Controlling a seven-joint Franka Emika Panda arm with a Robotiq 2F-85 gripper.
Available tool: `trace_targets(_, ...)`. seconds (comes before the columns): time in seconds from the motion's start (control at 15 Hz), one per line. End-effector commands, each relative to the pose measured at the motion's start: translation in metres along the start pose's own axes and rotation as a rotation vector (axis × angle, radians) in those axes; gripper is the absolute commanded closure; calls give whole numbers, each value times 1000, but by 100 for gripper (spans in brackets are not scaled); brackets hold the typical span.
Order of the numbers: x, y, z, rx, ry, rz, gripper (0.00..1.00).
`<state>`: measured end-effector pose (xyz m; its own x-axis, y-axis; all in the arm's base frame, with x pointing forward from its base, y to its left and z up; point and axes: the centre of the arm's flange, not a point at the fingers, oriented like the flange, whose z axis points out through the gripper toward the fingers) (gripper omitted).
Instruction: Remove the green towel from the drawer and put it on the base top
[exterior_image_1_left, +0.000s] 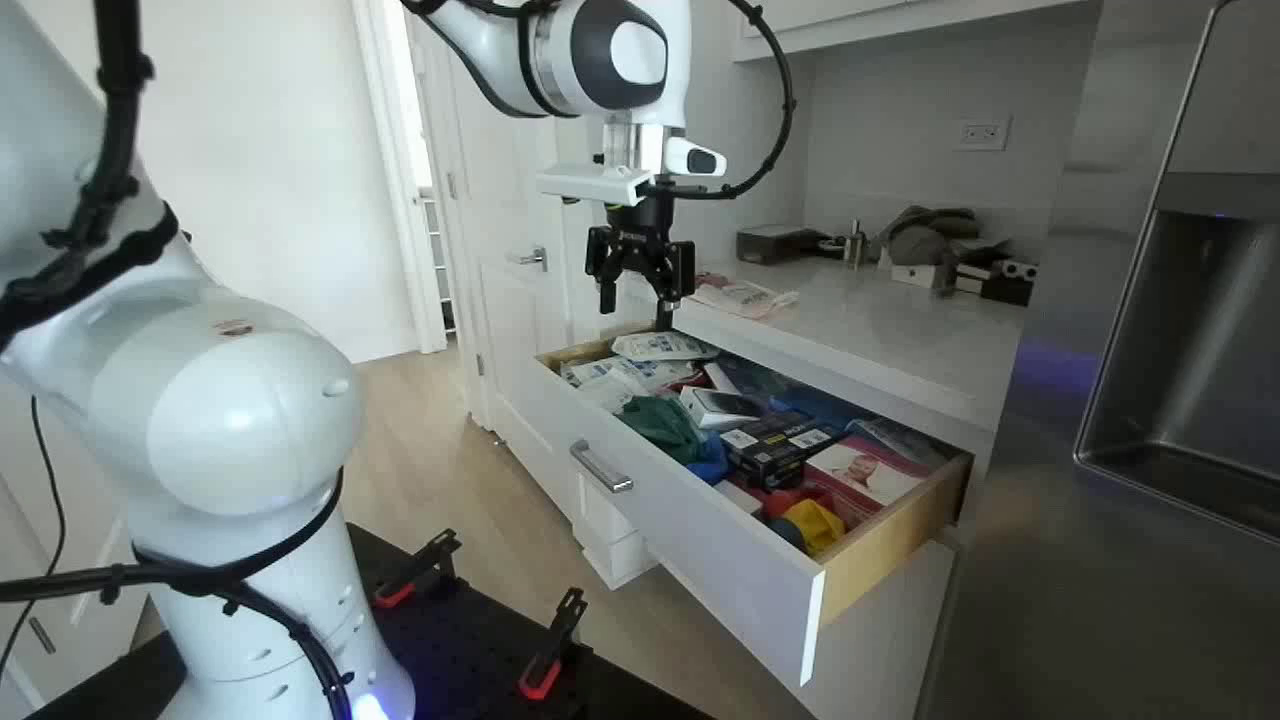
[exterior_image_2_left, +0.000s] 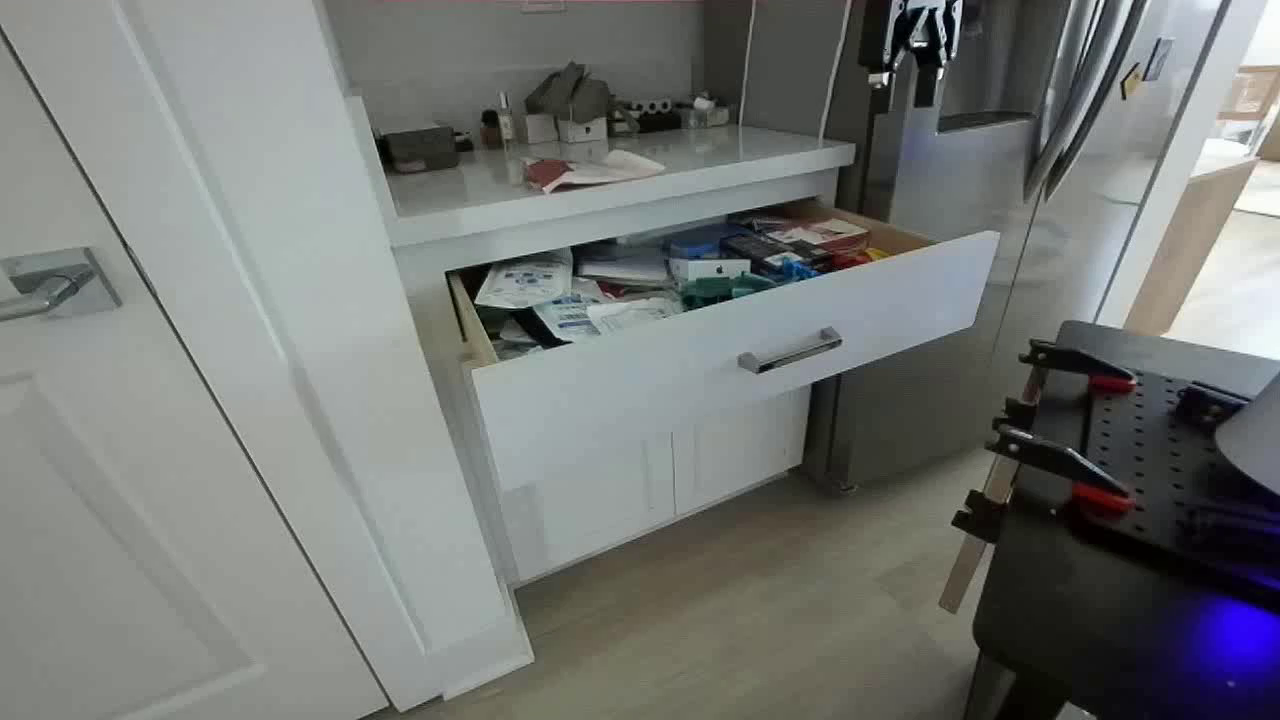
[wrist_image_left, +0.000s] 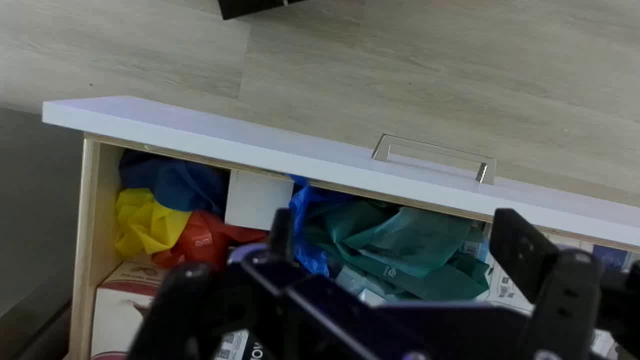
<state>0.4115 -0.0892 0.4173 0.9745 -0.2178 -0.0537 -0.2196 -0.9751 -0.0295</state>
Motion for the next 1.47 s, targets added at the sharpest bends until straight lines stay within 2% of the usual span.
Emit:
trace_targets(0.0, 0, 0, 0, 0, 0, 0, 0)
trace_targets(0.67, 4, -2, 1, 1, 7, 0, 0)
trace_targets(1.07, 57, -22, -4, -7, 76, 2, 0)
trace_targets(1.4, 126, -26, 2, -26, 98, 52, 0)
